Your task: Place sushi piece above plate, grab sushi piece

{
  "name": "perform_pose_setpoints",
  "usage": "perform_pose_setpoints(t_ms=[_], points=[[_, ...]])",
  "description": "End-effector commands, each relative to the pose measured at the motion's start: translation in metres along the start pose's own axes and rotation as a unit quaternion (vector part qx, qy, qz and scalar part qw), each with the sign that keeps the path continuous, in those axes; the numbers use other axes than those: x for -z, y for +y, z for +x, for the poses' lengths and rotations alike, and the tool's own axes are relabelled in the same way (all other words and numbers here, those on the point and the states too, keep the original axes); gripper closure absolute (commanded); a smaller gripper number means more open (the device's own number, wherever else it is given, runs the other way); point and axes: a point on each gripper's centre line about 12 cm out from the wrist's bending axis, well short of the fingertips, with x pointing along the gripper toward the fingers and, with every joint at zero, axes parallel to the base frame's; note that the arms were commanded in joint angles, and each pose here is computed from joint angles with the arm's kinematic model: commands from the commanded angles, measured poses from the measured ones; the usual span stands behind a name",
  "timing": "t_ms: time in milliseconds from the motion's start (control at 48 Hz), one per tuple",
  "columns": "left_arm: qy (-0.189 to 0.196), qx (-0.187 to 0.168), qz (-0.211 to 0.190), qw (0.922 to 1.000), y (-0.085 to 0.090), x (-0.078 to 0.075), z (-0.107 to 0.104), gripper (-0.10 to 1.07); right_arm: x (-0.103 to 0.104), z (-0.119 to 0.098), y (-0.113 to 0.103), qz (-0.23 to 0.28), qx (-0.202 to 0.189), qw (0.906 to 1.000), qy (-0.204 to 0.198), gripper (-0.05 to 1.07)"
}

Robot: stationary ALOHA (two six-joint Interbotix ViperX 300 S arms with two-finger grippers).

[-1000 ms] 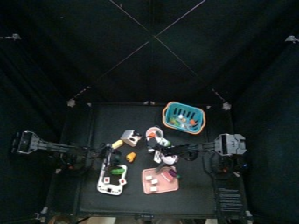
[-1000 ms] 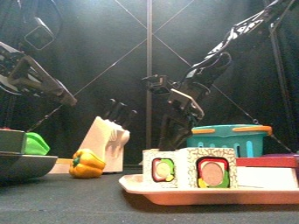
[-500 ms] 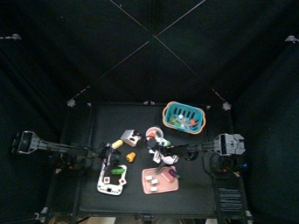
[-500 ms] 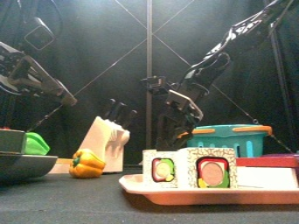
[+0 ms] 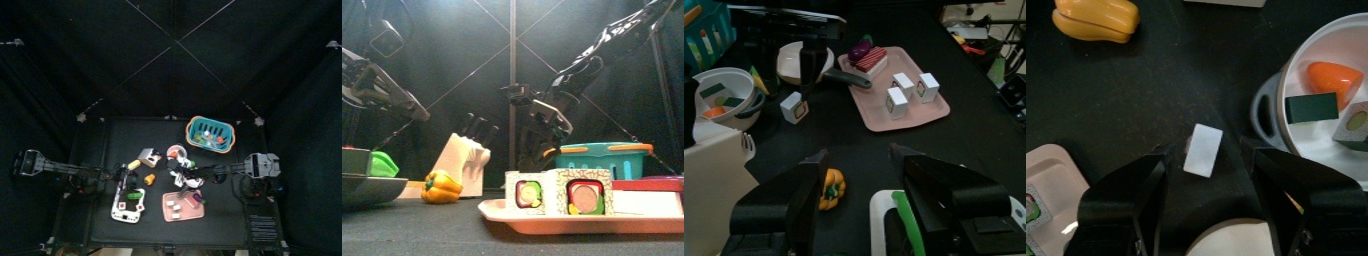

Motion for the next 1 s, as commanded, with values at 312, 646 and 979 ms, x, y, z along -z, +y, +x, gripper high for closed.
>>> perform_pose_setpoints(t_ms=[312,646,979], points=[[-0.010,-0.005,0.001,0.9999,0.003,-0.006,0.002,0.09,-0.029,-0.068,0.077,-0.053,-0.075,0.9930,-0.074,0.14],[-0.010,-0.005,0.001,0.9999,0.003,-0.007,0.002,0.09,-0.003,-0.062,0.112,-0.089,-0.087,0.9915,-0.039,0.14],[-0.012,-0.005,0.001,0.9999,0.003,-0.008,0.002,0.09,0.012,-0.053,0.138,-0.109,-0.100,0.9888,-0.021,0.15]])
